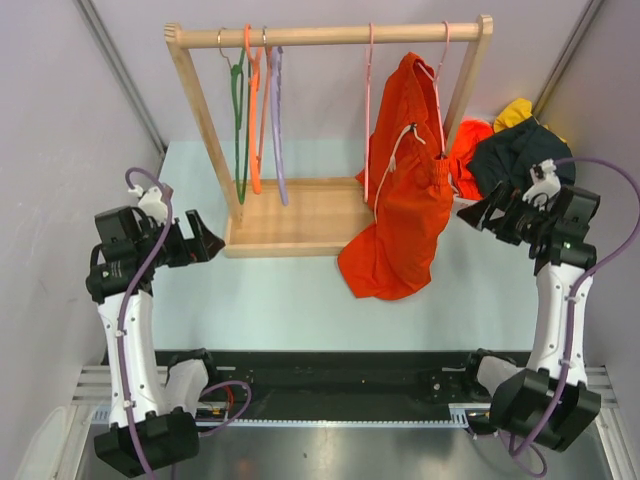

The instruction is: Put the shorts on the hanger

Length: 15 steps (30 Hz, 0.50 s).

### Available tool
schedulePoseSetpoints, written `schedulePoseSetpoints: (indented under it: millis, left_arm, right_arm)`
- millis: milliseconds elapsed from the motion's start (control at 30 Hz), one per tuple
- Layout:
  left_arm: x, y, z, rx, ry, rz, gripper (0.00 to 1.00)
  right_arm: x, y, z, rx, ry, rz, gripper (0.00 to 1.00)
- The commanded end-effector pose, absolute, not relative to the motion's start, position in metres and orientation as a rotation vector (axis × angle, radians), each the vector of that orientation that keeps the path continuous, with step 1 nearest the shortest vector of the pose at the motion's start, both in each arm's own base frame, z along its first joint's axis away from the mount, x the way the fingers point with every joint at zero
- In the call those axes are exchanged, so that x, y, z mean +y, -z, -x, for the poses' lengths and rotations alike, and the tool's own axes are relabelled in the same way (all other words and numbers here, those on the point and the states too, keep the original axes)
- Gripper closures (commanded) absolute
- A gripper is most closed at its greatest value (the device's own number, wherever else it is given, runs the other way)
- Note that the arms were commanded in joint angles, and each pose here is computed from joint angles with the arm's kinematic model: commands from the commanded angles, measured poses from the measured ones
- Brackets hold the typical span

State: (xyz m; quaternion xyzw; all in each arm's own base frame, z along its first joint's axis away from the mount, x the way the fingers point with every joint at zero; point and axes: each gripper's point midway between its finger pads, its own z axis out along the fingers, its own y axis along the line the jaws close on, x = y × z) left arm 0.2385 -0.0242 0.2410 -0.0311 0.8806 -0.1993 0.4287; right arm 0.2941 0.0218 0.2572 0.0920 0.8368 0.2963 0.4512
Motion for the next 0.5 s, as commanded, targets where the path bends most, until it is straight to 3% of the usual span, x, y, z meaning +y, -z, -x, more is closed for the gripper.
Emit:
schedulePoseSetpoints:
  millis: [0, 233, 467]
  left_arm:
    - [-0.025, -0.285, -0.269, 2.020, 0.521, 0.002, 0.00]
    - [-0.033, -0.298, -0.300, 1.875, 0.623, -0.032, 0.00]
    - [-0.024, -0.280, -0.321, 1.934, 0.614, -0.016, 0.00]
  right_arm:
    - [-0.029, -0.307, -0.350, 1.881, -0.521, -0.207, 0.00]
    - [-0.098, -0.323, -0.425, 1.787, -0.312, -0.199, 0.00]
    - [-0.181, -0.293, -0.499, 1.833, 0.158, -0.217, 0.00]
